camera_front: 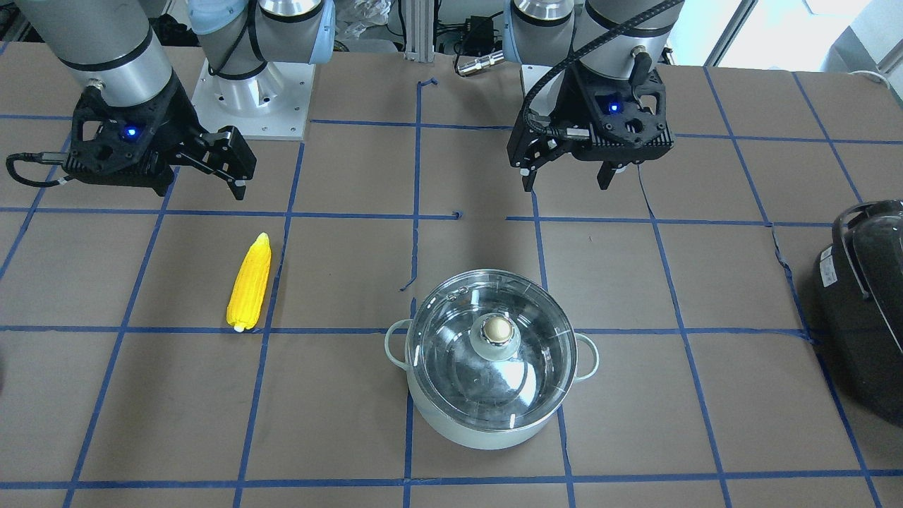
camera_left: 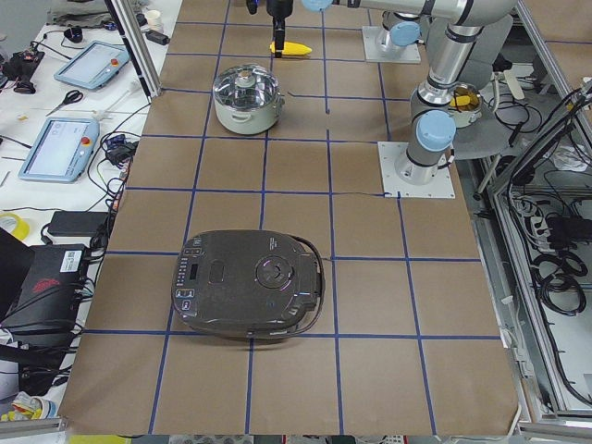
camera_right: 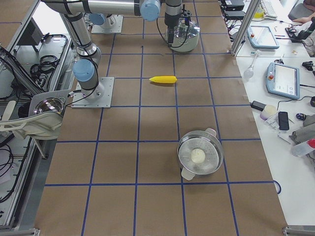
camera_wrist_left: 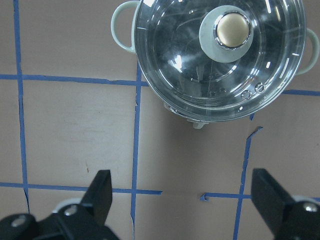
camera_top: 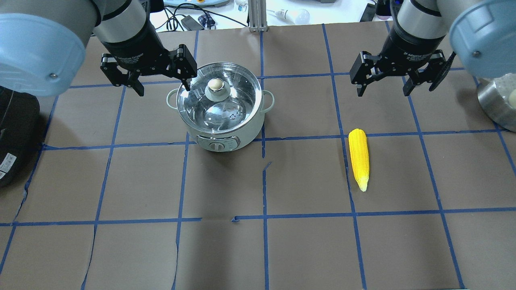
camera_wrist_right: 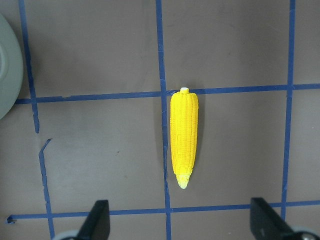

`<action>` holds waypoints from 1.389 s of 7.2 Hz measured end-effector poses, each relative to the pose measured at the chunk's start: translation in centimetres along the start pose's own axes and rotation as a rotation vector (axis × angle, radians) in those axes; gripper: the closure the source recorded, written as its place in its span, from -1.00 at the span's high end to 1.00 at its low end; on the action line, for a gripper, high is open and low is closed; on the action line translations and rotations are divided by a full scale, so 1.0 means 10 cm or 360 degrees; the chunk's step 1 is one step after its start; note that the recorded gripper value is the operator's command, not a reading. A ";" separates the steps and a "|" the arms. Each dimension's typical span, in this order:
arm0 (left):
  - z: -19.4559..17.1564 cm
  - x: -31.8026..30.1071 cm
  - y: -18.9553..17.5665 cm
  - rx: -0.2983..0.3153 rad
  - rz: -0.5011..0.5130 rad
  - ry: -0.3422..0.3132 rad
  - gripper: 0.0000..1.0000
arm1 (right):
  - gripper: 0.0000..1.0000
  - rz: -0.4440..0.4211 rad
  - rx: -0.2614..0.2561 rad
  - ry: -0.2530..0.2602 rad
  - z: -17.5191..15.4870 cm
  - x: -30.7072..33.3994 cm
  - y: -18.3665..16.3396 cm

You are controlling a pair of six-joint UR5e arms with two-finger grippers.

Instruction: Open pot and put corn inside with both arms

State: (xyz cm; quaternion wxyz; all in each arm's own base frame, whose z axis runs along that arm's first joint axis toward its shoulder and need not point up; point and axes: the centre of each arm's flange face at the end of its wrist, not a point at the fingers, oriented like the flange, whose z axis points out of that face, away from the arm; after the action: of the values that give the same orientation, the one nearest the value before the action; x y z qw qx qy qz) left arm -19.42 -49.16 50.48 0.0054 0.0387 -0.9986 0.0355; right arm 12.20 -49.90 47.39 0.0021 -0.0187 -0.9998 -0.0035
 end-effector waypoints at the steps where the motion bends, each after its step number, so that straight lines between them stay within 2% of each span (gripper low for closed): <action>1: 0.00 0.00 0.00 0.0000 0.0000 0.0000 1.00 | 1.00 -0.0001 0.0002 0.0007 -0.01 0.01 0.00; 10: 0.01 0.00 0.00 -0.0004 0.0002 -0.0003 1.00 | 1.00 0.0000 -0.0013 0.0003 0.04 0.00 -0.02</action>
State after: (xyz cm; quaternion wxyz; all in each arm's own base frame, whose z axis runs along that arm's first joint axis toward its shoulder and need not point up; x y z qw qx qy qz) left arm -19.40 -49.15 50.39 0.0044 0.0380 -0.9987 0.0342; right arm 12.14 -50.09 47.03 0.0030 -0.0189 -0.9998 -0.0075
